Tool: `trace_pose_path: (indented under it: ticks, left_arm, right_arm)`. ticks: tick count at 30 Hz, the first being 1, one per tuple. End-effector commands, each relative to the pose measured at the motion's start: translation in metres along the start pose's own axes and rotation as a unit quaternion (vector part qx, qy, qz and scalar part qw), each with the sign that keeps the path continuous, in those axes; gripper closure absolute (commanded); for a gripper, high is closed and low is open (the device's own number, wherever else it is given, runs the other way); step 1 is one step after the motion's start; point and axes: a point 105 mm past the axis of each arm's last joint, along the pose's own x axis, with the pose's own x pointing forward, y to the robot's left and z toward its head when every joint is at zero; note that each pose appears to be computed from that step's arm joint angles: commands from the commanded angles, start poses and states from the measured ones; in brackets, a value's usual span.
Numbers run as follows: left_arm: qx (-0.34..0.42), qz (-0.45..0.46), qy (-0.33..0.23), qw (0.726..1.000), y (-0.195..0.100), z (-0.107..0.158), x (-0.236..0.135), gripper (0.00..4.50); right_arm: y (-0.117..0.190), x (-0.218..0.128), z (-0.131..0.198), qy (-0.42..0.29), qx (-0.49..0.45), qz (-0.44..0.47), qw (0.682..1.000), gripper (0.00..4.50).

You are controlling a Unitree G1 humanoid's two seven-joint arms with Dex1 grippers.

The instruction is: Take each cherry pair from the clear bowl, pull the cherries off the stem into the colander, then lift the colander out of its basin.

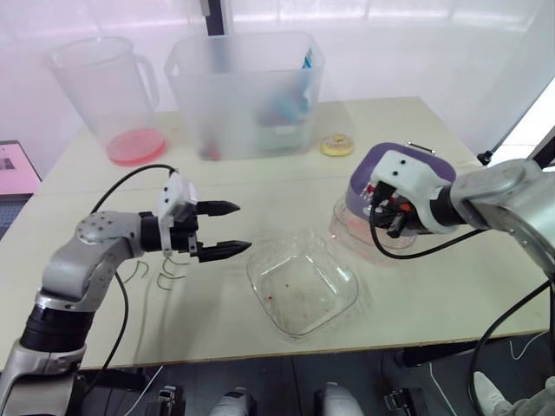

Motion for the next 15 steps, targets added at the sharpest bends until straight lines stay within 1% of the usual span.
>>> trace_pose_path:
  ticks: [1,4,7,9,15]
  left_arm:
    - [0.023,0.004,-0.012,1.000,0.0018,0.0121,-0.0013,0.00]
    - [0.023,0.004,-0.013,1.000,0.0017,0.0122,-0.0005,0.00]
    - [0.024,0.003,-0.011,1.000,0.0018,0.0116,-0.0001,0.00]
    - [0.024,0.001,-0.010,1.000,0.0015,0.0105,0.0000,0.00]
    - [0.024,0.001,-0.015,1.000,0.0027,0.0124,-0.0007,0.00]
  right_arm:
    - [-0.0076,-0.0105,0.0086,-0.021,-0.011,-0.028,0.999,4.30]
    - [-0.0084,-0.0109,0.0095,-0.025,0.002,-0.026,0.999,4.30]
    - [-0.0026,-0.0098,0.0036,-0.016,-0.004,-0.011,1.000,4.30]
    - [-0.0074,-0.0116,0.0022,-0.016,0.008,-0.019,1.000,4.30]
    - [-0.0079,-0.0146,0.0046,-0.021,-0.008,-0.017,1.000,4.30]
